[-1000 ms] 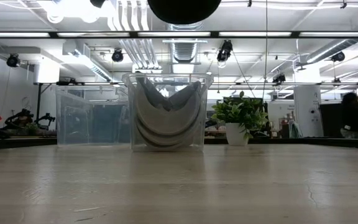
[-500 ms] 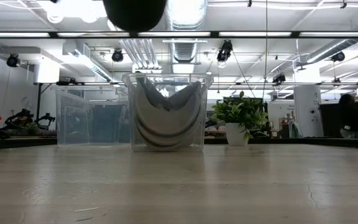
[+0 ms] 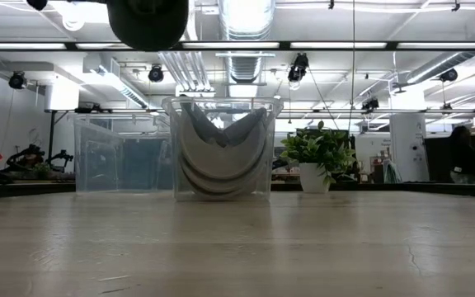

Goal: Pick & Place hat
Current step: Put the right black cap into the left transparent bin

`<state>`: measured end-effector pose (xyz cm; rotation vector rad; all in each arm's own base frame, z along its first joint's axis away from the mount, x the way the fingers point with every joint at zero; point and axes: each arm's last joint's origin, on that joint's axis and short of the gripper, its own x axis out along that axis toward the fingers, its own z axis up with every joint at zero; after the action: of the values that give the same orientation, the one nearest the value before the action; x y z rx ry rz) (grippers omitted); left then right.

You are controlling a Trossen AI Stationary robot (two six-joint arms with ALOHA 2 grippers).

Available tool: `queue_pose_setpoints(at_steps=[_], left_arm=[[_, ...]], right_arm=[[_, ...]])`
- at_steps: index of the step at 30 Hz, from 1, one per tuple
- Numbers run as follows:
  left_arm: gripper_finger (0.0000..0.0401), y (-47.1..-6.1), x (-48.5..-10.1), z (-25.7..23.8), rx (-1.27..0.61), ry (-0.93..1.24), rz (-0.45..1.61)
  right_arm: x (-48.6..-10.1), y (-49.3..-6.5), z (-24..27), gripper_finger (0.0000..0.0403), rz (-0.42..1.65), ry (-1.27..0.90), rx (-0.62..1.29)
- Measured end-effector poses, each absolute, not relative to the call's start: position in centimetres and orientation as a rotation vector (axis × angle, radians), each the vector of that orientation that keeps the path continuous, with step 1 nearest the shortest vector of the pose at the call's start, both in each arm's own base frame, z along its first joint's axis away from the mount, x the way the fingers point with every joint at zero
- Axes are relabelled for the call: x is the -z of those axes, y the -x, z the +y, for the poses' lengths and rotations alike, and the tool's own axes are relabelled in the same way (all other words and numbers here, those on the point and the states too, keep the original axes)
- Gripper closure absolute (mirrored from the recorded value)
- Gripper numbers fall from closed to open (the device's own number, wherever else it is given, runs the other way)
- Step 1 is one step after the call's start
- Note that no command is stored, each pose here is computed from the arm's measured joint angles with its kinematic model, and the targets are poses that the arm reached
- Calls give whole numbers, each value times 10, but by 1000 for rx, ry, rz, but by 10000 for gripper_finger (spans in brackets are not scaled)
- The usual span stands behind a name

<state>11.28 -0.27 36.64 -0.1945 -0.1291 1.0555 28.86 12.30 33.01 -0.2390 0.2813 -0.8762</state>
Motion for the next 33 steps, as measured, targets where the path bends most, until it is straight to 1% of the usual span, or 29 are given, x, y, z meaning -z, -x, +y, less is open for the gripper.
queue_pose_setpoints(at_steps=[4, 7, 11, 17, 20, 22, 24, 26, 29, 33], left_arm=[[398, -112, -355, 0, -1073, 249, -122], [398, -112, -341, 0, -1030, 345, -99], [398, -109, -322, 4, -1017, 473, -35], [398, -100, -305, 13, -1077, 635, 55], [398, -99, -303, 19, -1098, 671, 78], [398, -99, -305, 23, -1128, 686, 55], [398, -97, -309, 28, -1168, 656, 58], [398, -95, -313, 34, -1191, 646, 78], [398, -93, -314, 41, -1196, 685, 113], [398, -98, -311, 52, -1240, 659, 184]], right_arm=[[-324, -288, 123, 170, 289, 245, 877], [-322, -288, 122, 170, 291, 247, 878], [-323, -288, 122, 168, 290, 246, 878], [-323, -288, 122, 170, 289, 245, 879], [-323, -288, 122, 169, 289, 244, 879], [-323, -288, 122, 168, 286, 240, 879], [-323, -288, 122, 166, 286, 240, 879], [-322, -288, 122, 166, 291, 236, 870], [-322, -289, 123, 165, 295, 232, 861], [-322, -289, 124, 165, 303, 212, 831]])
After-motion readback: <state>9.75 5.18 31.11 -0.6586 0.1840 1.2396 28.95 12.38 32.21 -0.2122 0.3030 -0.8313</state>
